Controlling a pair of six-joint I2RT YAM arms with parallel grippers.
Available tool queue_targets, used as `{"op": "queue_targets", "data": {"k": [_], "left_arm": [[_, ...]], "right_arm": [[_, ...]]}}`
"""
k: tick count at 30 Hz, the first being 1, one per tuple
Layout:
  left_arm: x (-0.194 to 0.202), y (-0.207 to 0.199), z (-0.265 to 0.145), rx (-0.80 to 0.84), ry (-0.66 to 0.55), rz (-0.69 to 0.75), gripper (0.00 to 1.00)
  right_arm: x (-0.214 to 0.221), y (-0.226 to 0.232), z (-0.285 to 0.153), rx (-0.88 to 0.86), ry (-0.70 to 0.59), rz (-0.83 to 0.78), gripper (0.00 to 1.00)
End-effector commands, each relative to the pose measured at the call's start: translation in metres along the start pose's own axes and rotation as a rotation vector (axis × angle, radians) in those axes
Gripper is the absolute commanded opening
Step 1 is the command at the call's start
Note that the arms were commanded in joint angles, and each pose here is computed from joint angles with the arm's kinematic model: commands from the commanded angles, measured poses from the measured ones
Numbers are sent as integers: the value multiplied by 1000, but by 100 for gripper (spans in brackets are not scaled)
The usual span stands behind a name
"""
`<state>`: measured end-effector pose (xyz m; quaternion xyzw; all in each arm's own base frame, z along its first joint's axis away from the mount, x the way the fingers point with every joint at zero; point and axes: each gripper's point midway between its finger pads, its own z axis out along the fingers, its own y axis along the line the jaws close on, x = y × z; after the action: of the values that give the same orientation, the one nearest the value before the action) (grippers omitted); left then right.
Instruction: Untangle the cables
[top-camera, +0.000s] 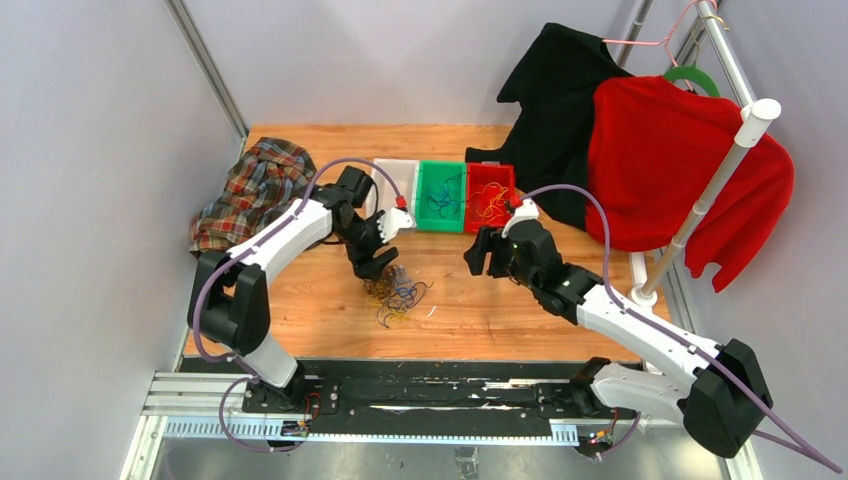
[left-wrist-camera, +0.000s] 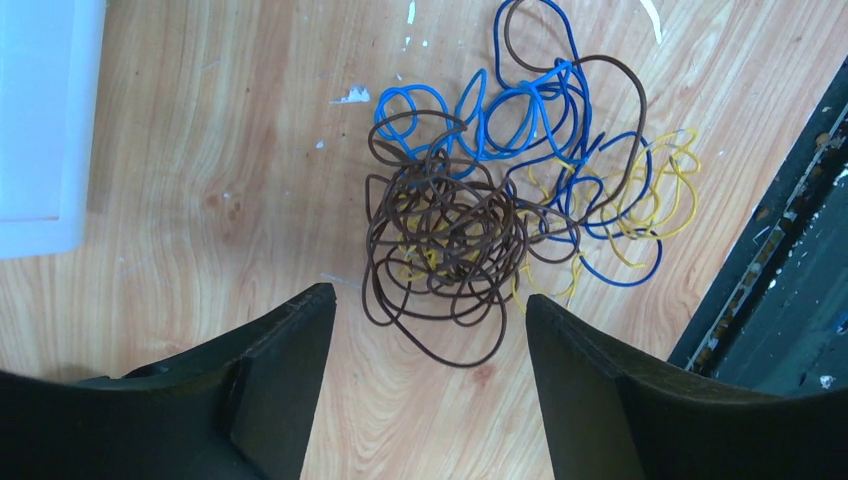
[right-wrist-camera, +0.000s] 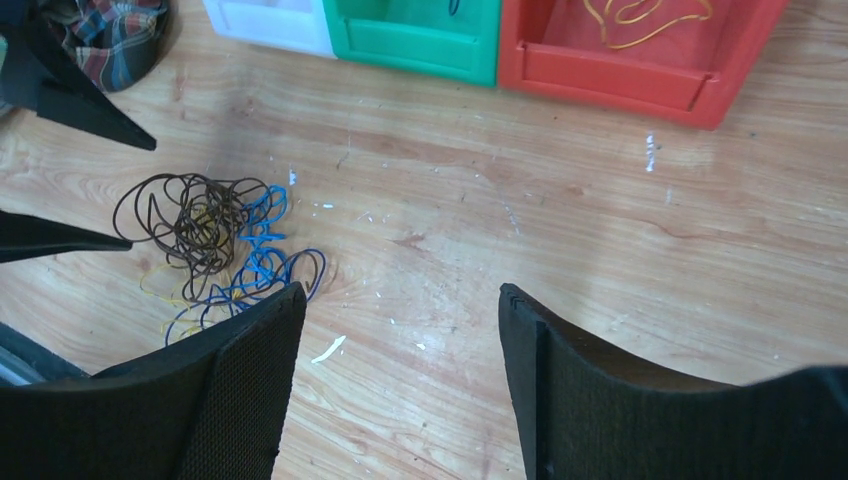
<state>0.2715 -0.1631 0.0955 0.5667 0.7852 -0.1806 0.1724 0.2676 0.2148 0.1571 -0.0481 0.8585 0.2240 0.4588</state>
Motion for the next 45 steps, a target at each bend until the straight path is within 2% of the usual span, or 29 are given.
{"op": "queue_targets", "data": {"k": [1,4,7,12,15,21,24,33,45], "left_arm": [[-15,3,12,44,-60,9,74],[-15,7,18,54,-53,23,70],[-8,11,23,51,-23,32,58],[-18,4,16,62,-69,17,15],[-31,-6,-3,60,-130,14,2],[-50,-28,-36,64,-219,-23,1],[-63,-40,-56,76,-277,-55,1],[-101,-72,-114,87,-451,-148,1],[-110,-104,-128,121,-480,-134,1]], "right_arm": [[-5,23,2,-77,-3,5,70],[-1,26,3,-88,11,8,69],[1,28,5,-98,13,12,68],[2,34,6,-119,17,10,67],[2,41,8,-137,22,6,66],[-3,60,11,-190,10,-9,66],[-7,80,10,-246,-4,-37,73],[-31,147,-2,-419,-131,-94,76],[-46,189,4,-486,-192,-108,77]]}}
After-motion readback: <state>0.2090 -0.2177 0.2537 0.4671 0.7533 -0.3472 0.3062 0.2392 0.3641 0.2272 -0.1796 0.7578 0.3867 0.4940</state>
